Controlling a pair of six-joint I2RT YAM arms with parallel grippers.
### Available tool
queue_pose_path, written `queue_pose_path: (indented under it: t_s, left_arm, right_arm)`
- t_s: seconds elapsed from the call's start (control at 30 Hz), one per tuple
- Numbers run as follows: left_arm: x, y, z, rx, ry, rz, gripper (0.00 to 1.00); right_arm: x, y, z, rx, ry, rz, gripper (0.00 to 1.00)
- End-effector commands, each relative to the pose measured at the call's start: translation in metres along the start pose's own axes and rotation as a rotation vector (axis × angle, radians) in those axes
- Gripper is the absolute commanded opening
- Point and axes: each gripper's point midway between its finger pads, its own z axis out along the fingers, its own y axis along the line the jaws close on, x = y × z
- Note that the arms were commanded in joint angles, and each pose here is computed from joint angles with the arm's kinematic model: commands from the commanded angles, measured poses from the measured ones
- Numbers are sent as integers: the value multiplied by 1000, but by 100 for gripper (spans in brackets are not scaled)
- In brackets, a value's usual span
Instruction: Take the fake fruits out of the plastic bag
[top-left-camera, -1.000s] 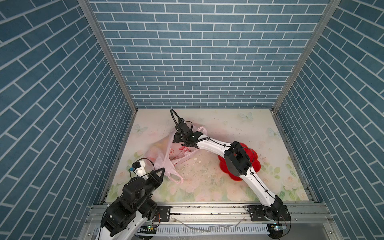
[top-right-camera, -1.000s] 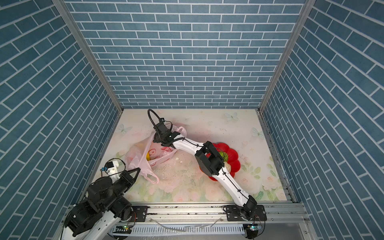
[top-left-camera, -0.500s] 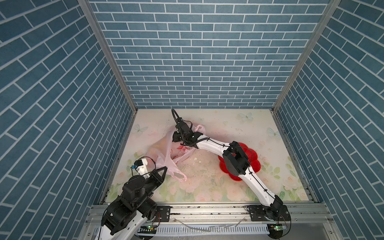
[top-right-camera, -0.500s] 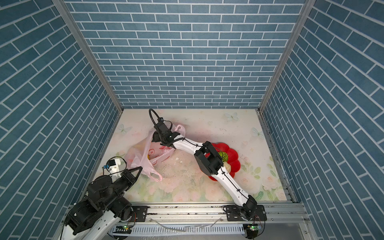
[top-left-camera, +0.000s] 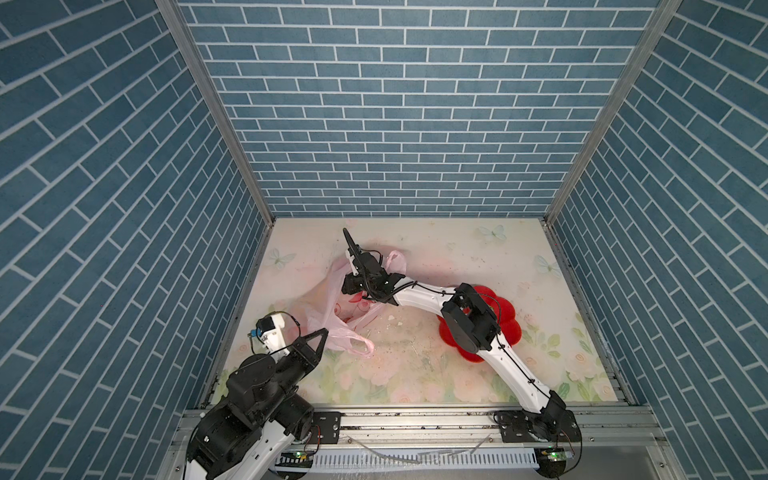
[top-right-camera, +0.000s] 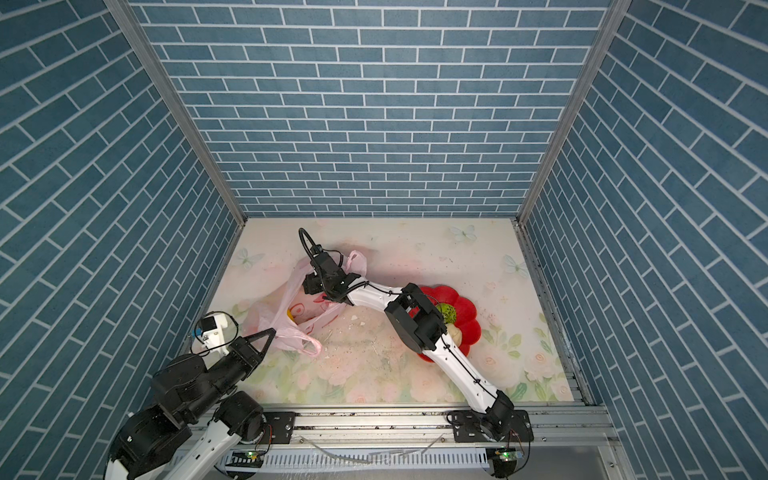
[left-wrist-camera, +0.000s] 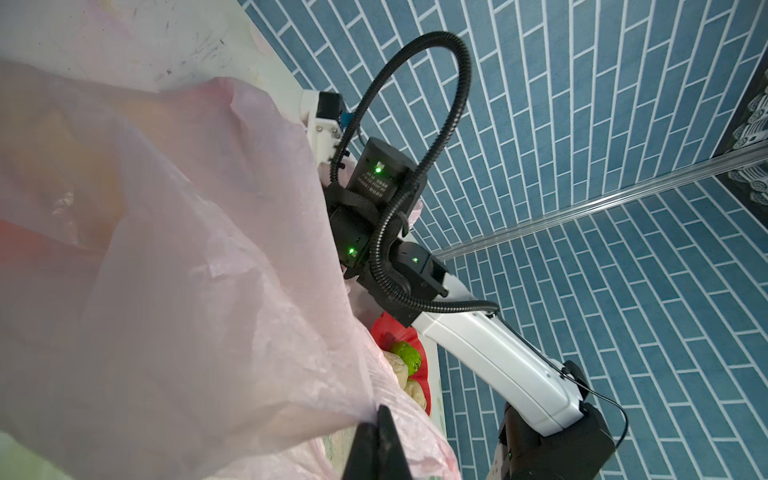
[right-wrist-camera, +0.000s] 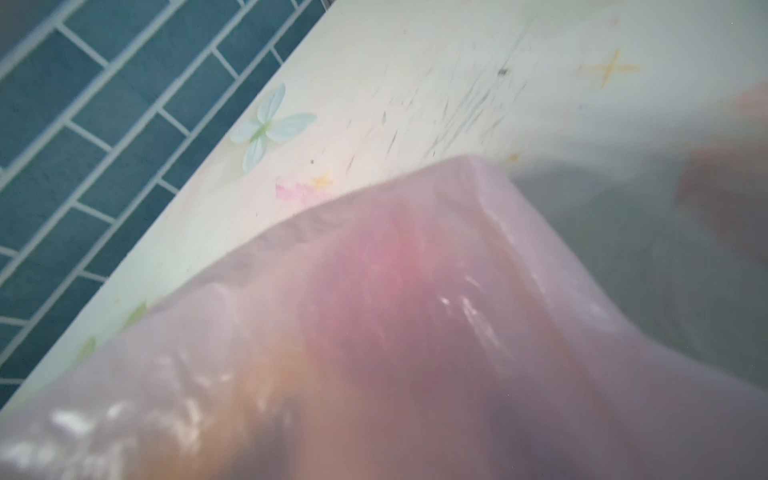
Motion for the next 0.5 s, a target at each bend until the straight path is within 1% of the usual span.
queue_pose_path:
  t_s: [0.0,0.17,0.23,0.37,0.47]
  left_arm:
    - [-8,-17,-8,49,-20,14,0]
    - [-6,-21,-10,71,-8,0,0]
    - [-6,-21,-11,77,-6,-8,0]
    - [-3,-22,-13,97,3,-15,0]
    - [2,-23,-12,117,28,-22,0]
  right_arm:
    - [-24,19,-25,-42,-50,-44,71]
    - [-17,33,-32,-64,-45,-36,76]
    - [-17,36,-34,-62,-59,-9,80]
    - [-22,45,-36,-61,-114,38,83]
    - [-25,52,-29,-66,-122,60,85]
